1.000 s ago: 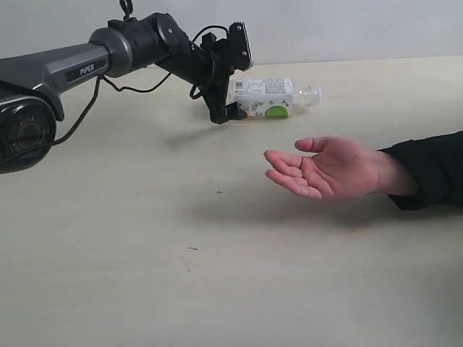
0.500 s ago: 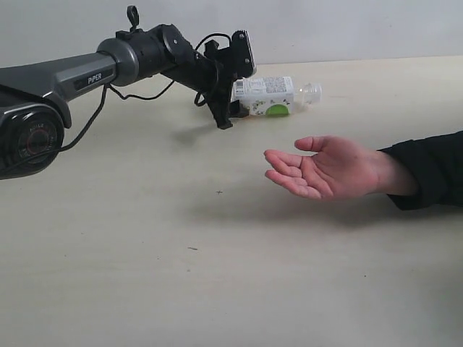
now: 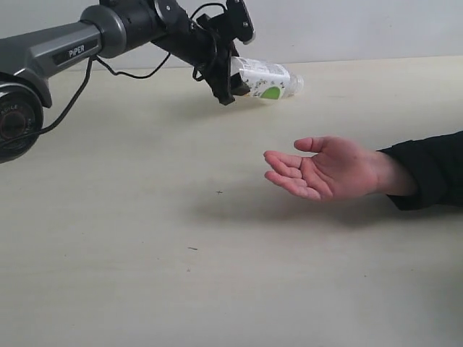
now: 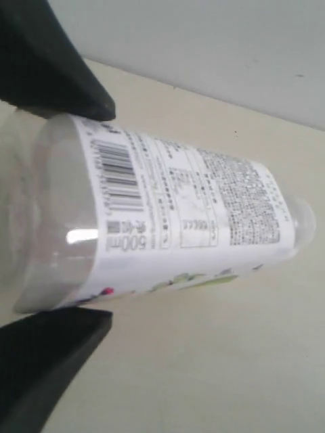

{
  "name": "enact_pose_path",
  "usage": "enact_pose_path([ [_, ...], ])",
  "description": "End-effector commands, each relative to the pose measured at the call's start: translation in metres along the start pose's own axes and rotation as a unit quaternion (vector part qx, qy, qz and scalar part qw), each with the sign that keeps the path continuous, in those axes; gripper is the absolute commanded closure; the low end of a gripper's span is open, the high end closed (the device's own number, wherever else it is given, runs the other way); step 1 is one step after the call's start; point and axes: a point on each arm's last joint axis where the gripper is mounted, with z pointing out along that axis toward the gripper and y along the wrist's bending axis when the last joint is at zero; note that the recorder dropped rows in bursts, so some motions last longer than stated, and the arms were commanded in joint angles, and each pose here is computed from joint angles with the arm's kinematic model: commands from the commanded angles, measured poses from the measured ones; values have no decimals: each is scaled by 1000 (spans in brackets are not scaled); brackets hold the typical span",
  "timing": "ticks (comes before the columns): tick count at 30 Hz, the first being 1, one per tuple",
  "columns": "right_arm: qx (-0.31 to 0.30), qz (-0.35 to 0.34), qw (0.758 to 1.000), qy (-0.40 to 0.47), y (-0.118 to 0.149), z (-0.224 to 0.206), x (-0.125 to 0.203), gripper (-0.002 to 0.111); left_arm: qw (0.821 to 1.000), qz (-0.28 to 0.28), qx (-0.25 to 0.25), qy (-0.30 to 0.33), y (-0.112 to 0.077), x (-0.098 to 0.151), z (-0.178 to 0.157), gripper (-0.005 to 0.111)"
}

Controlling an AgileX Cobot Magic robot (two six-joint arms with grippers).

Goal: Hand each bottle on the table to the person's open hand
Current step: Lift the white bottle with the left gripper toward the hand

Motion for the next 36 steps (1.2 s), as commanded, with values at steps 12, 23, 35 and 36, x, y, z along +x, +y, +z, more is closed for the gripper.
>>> enact_pose_path([
  [12,1,-2,1000,-2,0,1,1,108,991,-121,25,46,0,-8,-20,107],
  [23,1,-2,1000,-2,0,1,1,108,965,-259,36,8,15,-4,-36,107],
  [35,1,-2,1000,-2,0,1,1,108,960,-271,73,-8,19,-21,-66,107],
  [36,1,-2,1000,-2,0,1,1,108,960,-270,77,-7,18,-22,-68,107],
])
